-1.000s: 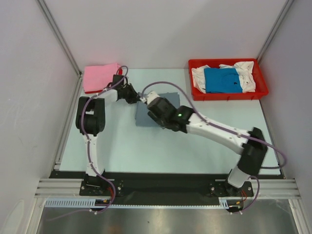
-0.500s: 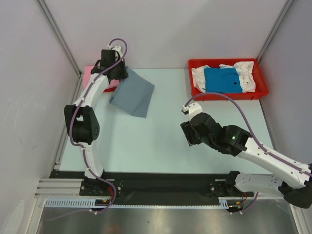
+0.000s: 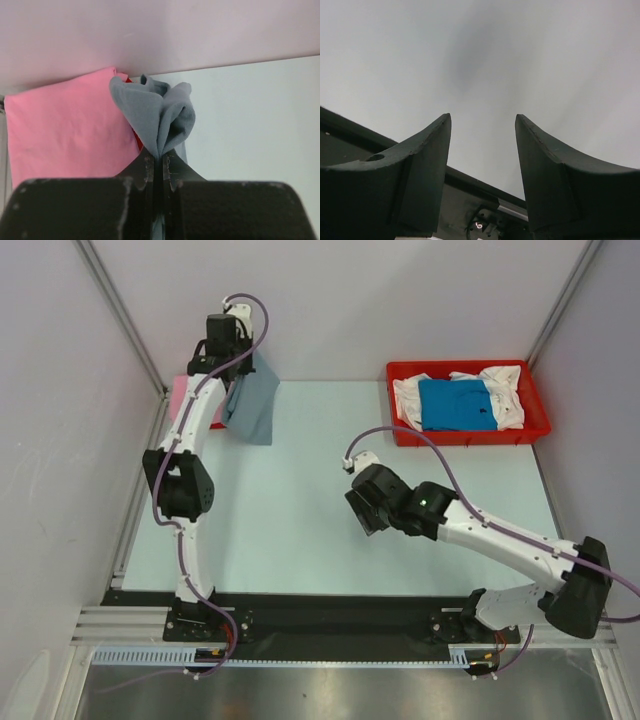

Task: Fold and stack the t-shirts
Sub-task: Neatly place the folded tshirt to the corner

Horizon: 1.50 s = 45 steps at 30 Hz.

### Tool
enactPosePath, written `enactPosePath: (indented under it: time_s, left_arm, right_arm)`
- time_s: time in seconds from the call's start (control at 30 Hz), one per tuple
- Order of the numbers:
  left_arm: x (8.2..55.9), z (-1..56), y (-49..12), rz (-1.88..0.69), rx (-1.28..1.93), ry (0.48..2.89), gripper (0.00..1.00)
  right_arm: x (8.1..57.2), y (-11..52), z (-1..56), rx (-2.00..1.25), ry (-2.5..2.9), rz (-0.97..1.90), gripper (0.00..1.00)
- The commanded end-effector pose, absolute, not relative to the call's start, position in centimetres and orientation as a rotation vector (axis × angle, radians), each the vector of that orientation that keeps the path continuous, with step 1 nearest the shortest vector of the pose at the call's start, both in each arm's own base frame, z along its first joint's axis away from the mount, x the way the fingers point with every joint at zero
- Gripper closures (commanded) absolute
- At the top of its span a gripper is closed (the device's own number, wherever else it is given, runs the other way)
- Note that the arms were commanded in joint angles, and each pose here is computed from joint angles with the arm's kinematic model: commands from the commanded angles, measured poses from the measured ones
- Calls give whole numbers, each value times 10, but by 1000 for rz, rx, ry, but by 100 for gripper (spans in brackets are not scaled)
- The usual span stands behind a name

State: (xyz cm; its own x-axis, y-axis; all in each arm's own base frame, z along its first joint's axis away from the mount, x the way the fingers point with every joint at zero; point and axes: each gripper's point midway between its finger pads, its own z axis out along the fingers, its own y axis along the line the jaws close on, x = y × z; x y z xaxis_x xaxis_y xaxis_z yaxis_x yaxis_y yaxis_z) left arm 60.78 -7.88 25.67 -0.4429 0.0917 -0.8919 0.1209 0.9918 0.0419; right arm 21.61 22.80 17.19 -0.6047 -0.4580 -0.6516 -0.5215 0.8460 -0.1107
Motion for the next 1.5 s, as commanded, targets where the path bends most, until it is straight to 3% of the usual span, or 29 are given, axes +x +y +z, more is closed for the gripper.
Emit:
enactPosePath:
  time_s: [0.0, 0.83, 1.47]
  left_arm:
    - [623, 321, -73, 4, 171, 1860, 100]
    - [612, 397, -26, 54, 134, 1695, 100]
    - [615, 412, -3, 55, 116, 1647, 100]
  right_arm:
    - [234, 248, 196, -669, 2252, 174, 41]
    - [252, 268, 193, -634, 2275, 193, 42]
    - [259, 281, 191, -659, 2276, 200, 42]
